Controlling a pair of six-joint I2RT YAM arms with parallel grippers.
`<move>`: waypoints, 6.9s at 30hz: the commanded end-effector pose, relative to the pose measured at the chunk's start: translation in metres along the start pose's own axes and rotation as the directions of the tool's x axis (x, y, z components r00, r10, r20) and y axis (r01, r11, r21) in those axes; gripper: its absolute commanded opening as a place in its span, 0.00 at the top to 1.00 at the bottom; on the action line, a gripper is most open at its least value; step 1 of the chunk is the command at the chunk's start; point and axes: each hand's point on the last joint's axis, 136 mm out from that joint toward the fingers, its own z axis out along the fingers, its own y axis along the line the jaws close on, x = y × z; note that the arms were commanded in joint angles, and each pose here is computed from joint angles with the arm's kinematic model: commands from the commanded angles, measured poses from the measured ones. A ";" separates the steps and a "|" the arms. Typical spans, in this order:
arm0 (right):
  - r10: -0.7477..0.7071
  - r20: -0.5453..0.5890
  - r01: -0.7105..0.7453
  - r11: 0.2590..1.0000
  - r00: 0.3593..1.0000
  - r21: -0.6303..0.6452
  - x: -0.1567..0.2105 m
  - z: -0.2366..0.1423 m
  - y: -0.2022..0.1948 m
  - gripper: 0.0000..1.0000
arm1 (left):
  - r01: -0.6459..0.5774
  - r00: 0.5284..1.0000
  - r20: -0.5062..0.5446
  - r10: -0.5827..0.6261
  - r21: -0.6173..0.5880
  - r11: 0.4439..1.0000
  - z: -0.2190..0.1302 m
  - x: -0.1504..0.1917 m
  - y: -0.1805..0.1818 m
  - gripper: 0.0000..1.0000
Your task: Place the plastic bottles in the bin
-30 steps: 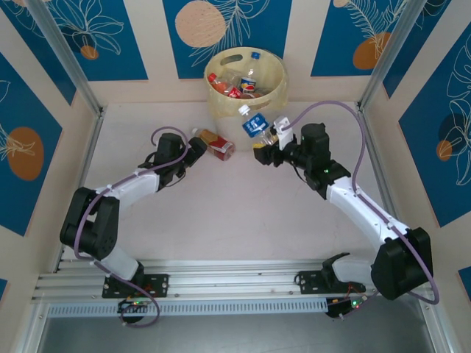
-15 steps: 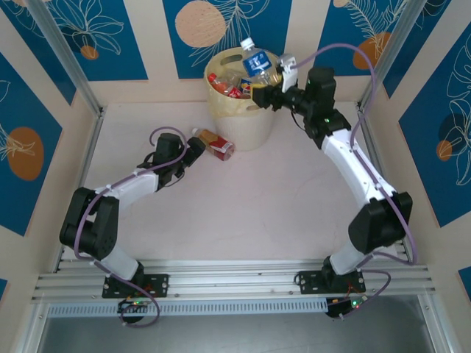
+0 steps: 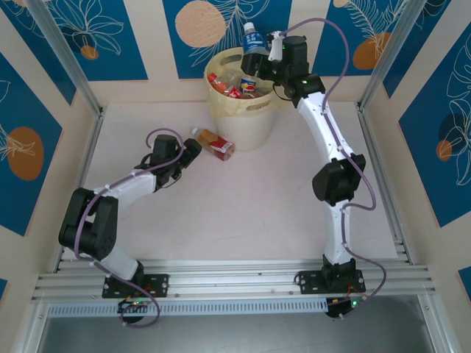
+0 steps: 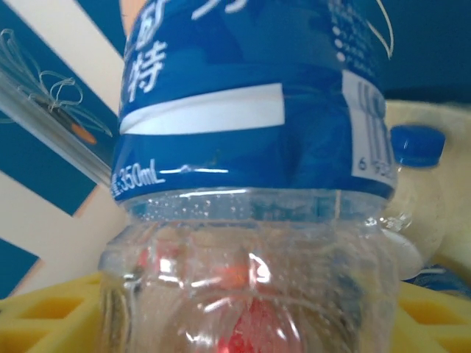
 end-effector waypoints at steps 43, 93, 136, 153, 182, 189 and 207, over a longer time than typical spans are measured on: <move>-0.163 0.115 0.170 0.984 0.980 -0.054 0.049 -0.166 0.084 0.01 | -0.194 0.979 -0.092 0.183 -0.136 0.972 0.069 0.015 -0.042 0.00; -0.092 0.089 0.058 0.944 0.992 0.325 0.133 -0.244 -0.022 0.01 | -0.697 0.715 -0.326 0.619 -0.258 0.669 0.084 0.002 0.005 0.00; -0.106 0.113 0.058 0.930 0.988 0.364 0.133 -0.253 -0.031 0.01 | -0.646 0.745 0.042 0.666 -0.208 0.735 -0.047 -0.059 -0.088 0.70; -0.128 0.170 0.062 0.936 0.977 0.345 0.129 -0.265 -0.028 0.01 | -0.704 0.671 0.441 0.596 0.128 0.698 -0.157 -0.098 -0.260 0.69; -0.055 0.194 -0.016 0.938 0.979 0.347 0.125 -0.266 -0.040 0.01 | -0.551 0.819 0.255 0.515 0.600 0.580 -0.023 -0.002 -0.395 0.67; -0.063 0.168 -0.003 0.930 0.984 0.366 0.129 -0.266 -0.045 0.01 | -0.460 0.873 0.171 0.457 0.605 0.650 0.002 0.006 -0.385 0.36; -0.044 0.191 -0.015 0.954 0.981 0.300 0.112 -0.244 -0.049 0.01 | -0.471 0.840 0.140 0.524 0.667 0.577 -0.087 -0.008 -0.393 0.00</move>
